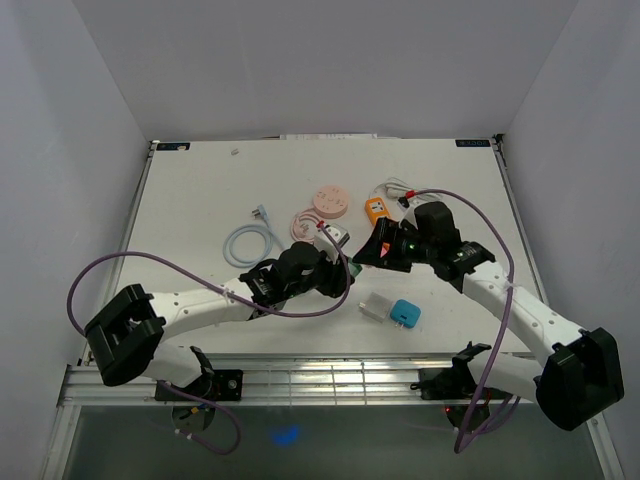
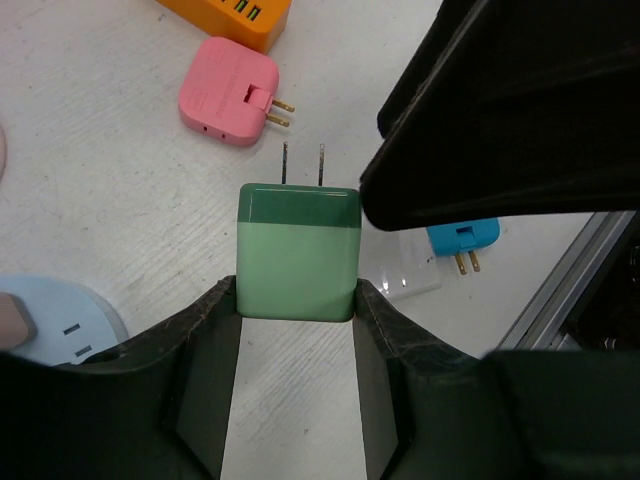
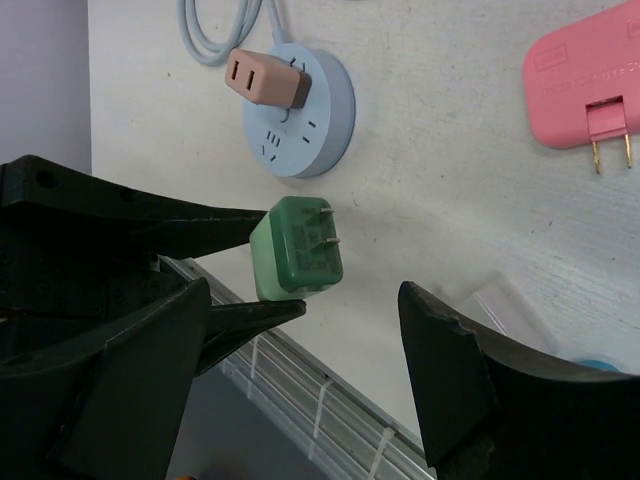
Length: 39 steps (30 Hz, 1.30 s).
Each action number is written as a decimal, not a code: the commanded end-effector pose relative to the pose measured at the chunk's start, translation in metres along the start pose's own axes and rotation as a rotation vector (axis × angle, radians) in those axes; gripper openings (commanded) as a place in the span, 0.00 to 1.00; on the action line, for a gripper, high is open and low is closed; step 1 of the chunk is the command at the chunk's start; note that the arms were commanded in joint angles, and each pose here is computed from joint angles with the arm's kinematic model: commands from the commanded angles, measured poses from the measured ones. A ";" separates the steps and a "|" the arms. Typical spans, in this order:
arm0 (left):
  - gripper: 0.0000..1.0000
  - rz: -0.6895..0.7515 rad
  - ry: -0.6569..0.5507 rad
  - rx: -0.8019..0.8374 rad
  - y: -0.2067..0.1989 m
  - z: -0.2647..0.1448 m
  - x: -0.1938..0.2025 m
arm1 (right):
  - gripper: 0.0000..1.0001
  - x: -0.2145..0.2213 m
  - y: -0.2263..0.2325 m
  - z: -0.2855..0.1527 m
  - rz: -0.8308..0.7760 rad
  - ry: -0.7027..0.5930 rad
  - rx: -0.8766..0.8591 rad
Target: Insert the plug
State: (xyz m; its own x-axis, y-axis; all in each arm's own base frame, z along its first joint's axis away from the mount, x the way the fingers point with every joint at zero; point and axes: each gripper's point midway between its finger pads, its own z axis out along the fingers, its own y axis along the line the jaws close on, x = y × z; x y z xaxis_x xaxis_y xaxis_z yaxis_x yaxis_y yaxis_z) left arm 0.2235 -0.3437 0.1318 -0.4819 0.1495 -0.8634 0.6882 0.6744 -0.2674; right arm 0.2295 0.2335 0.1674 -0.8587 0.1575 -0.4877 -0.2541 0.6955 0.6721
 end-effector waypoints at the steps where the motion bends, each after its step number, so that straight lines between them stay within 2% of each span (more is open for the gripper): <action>1: 0.00 0.025 -0.116 0.055 -0.014 -0.009 -0.038 | 0.80 -0.003 0.012 0.006 -0.001 -0.002 -0.053; 9: 0.00 0.052 -0.110 0.112 -0.024 -0.008 -0.040 | 0.69 0.000 0.020 0.018 0.013 0.037 -0.108; 14: 0.00 0.063 -0.148 0.132 -0.028 -0.013 -0.048 | 0.61 0.003 0.022 0.021 0.027 0.050 -0.127; 17: 0.00 0.067 -0.168 0.135 -0.028 -0.015 -0.052 | 0.42 0.004 0.022 0.021 0.032 0.048 -0.133; 18: 0.00 0.068 -0.172 0.131 -0.027 -0.016 -0.052 | 0.31 0.003 0.023 0.021 0.034 0.043 -0.139; 23: 0.00 0.061 -0.227 0.143 -0.028 -0.025 -0.057 | 0.08 -0.005 0.031 0.017 0.033 0.010 -0.158; 25: 0.00 0.057 -0.280 0.158 -0.029 -0.035 -0.060 | 0.08 -0.010 0.034 0.014 0.037 -0.010 -0.158; 27: 0.11 0.050 -0.313 0.161 -0.028 -0.042 -0.062 | 0.08 -0.015 0.037 0.013 0.041 -0.031 -0.164; 28: 0.31 0.051 -0.328 0.166 -0.027 -0.047 -0.062 | 0.08 -0.018 0.038 0.011 0.038 -0.047 -0.165; 30: 0.50 0.051 -0.335 0.168 -0.027 -0.051 -0.061 | 0.08 -0.023 0.039 0.010 0.042 -0.073 -0.160; 31: 0.67 0.040 -0.347 0.135 -0.021 -0.052 -0.063 | 0.08 -0.025 0.042 0.009 0.037 -0.084 -0.167; 33: 0.85 -0.007 -0.357 0.129 -0.019 -0.059 -0.062 | 0.08 -0.031 0.043 0.008 0.037 -0.104 -0.168; 35: 0.98 -0.068 -0.370 0.125 -0.016 -0.067 -0.061 | 0.08 -0.036 0.047 0.007 0.030 -0.121 -0.178; 39: 0.98 -0.167 -0.404 0.120 -0.011 -0.083 -0.063 | 0.08 -0.045 0.051 0.005 0.030 -0.153 -0.179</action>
State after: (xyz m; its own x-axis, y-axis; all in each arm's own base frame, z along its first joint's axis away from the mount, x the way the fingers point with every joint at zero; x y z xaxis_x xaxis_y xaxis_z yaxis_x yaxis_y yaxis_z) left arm 0.2019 -0.3120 0.2117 -0.3255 -0.1574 -0.9324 0.7350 0.5782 -0.3542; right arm 0.2436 0.2621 0.1899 -0.8474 0.2368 -0.4753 -0.2656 0.5861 0.7655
